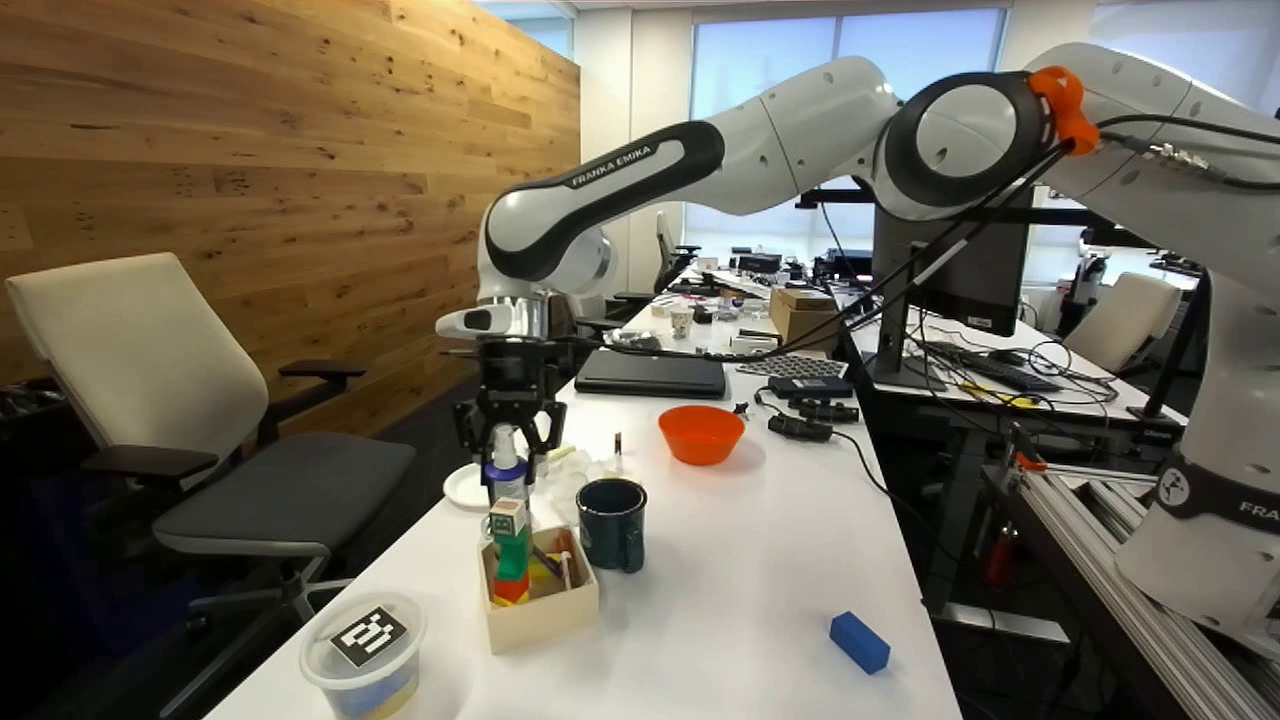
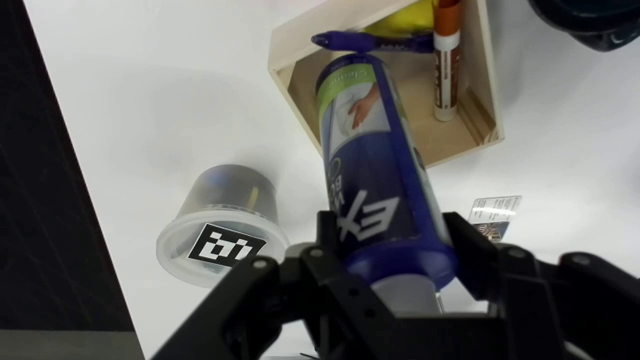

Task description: Remove the blue bottle from the box and place it on the right side of the table.

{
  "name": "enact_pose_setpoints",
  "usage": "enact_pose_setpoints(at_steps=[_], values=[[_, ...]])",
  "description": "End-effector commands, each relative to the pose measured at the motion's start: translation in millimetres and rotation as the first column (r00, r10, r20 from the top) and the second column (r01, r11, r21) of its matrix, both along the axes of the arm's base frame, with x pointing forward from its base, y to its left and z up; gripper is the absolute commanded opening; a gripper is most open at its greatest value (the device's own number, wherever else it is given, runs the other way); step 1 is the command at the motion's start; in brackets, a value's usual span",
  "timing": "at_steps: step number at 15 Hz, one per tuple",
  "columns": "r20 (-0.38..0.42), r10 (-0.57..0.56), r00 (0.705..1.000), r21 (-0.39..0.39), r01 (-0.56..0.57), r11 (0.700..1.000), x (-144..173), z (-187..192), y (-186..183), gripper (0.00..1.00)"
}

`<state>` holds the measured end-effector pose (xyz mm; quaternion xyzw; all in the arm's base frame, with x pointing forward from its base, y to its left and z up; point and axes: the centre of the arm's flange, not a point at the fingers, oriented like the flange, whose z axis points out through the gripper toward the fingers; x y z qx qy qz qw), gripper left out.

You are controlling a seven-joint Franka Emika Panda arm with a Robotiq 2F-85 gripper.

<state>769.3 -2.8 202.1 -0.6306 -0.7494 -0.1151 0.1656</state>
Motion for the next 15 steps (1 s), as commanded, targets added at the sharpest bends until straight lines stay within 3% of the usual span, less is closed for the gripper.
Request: enact_pose_setpoints(at_steps=[1,9,15], values=[[-0.01,-0.042,0.999,-0.02,0.042,0.999,-10.9,30.2,-1.5,0.31],[0.034,-0.162,0.986,-0.035,0.163,0.986,-14.3,80.6,-23.3,0.31],[0.048,-0.228,0.972,0.016,0.228,0.974,-2.5,79.8,-58.3,0.31]])
